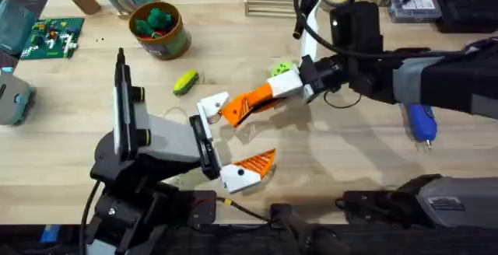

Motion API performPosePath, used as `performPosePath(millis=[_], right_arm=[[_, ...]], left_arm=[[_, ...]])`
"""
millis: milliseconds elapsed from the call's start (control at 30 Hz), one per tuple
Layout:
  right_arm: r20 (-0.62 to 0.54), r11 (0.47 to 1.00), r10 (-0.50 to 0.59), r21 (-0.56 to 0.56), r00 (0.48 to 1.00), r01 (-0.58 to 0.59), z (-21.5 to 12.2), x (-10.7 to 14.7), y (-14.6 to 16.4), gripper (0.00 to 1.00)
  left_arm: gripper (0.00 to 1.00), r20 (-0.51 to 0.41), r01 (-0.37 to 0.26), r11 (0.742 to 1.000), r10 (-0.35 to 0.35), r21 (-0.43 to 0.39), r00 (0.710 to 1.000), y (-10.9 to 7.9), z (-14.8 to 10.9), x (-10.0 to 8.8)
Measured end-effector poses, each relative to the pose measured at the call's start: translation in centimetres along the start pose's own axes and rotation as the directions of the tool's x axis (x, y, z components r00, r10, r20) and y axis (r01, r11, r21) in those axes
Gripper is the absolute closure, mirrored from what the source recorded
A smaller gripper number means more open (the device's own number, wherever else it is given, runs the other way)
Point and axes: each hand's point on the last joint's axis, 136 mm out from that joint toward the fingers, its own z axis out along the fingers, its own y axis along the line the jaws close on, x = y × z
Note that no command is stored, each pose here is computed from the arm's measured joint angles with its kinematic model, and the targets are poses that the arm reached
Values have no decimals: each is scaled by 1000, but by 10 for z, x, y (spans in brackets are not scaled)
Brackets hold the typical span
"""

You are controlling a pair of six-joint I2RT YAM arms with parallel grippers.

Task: Pick up the gripper from the table and insert it into the empty holder that is missing its gripper. Then pick up a screw, insert it into the mounting hole, and use the screwdriver to tighten it. Finally, clean up the table by picking up the vegetable and placing it into the bucket.

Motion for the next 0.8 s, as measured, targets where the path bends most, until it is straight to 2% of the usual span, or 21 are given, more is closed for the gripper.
performPosePath(millis=[467, 800], right_arm=[[-4, 997, 74, -13, 997, -74, 0, -2, 2, 994], [56, 993, 117, 20, 992, -118, 4, -16, 0, 994]], left_arm=[[8, -1, 1, 1000, -1, 2, 1000, 0, 0, 0], [8, 4, 1, 999, -1, -53, 1000, 9, 0, 0]])
